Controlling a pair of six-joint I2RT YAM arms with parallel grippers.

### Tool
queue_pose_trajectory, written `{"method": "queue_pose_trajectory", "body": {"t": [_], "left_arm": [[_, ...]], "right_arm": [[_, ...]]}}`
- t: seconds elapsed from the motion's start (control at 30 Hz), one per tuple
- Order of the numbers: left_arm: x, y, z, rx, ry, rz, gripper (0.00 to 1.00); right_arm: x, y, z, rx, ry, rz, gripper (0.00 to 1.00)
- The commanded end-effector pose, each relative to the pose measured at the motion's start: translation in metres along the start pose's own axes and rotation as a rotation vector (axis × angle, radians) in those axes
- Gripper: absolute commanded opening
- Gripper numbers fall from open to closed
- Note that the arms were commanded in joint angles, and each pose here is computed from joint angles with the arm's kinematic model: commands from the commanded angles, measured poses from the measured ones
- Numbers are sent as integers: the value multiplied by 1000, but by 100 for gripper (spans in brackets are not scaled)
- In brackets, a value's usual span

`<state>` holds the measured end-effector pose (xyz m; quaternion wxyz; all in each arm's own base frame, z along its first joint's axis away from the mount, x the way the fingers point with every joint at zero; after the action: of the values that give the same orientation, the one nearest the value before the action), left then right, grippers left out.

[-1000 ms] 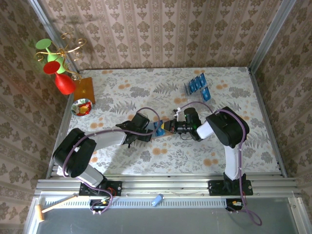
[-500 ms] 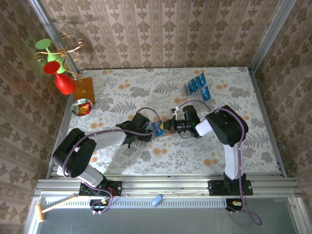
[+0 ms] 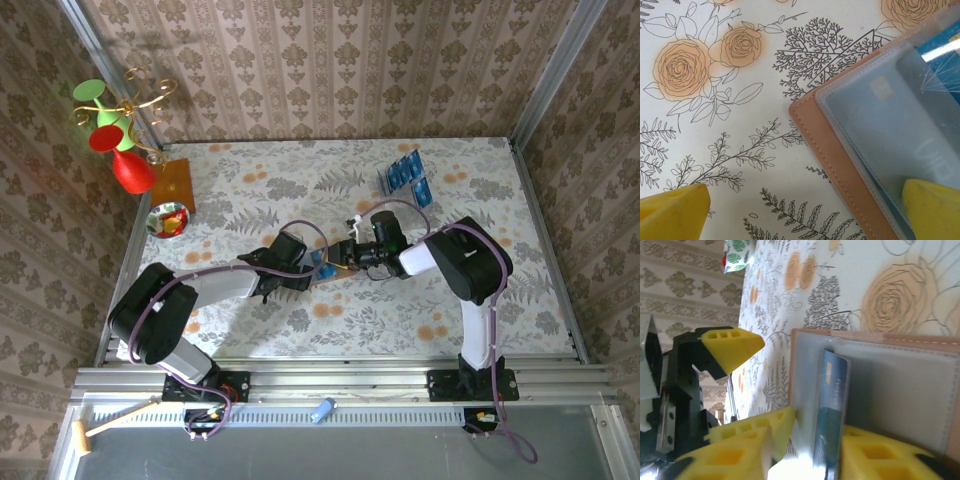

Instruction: Put the credit cards into the card holder

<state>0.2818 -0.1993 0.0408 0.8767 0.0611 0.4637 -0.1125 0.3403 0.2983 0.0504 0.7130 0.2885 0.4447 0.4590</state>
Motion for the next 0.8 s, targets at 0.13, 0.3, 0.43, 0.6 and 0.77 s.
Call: {"method": "queue_pose_trajectory", "body": {"t": [0.13, 0.3, 0.43, 0.6, 0.77], "left_arm": [[-2, 2, -9, 19, 22, 5, 100], [-2, 2, -9, 19, 20, 3, 100], [-3, 2, -8, 17, 13, 0, 100], [-4, 2, -6, 18, 5, -4, 100], [-10, -1, 4, 4, -21, -22, 100]], "right_arm": [[-11, -33, -17, 71, 64, -219, 65], [-15, -26, -5, 50, 51, -248, 71], [-18, -19, 3, 36, 37, -252, 72], [-27, -3, 17, 5, 11, -264, 73], [-36, 3, 22, -9, 0, -304, 73]]}}
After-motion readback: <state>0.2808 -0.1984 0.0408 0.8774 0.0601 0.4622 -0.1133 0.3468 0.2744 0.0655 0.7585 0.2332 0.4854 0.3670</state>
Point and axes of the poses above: each hand's point on the last joint's axis, 136 mm out from that joint toward the fingers, its own x axis out along the fingers, its own y axis along the line the jaws close on, z = x × y, the point moved 1 cm from there along -x, back along the fingers, and after that the axes turned 8 degrees about -x, right-handed, at the moved point
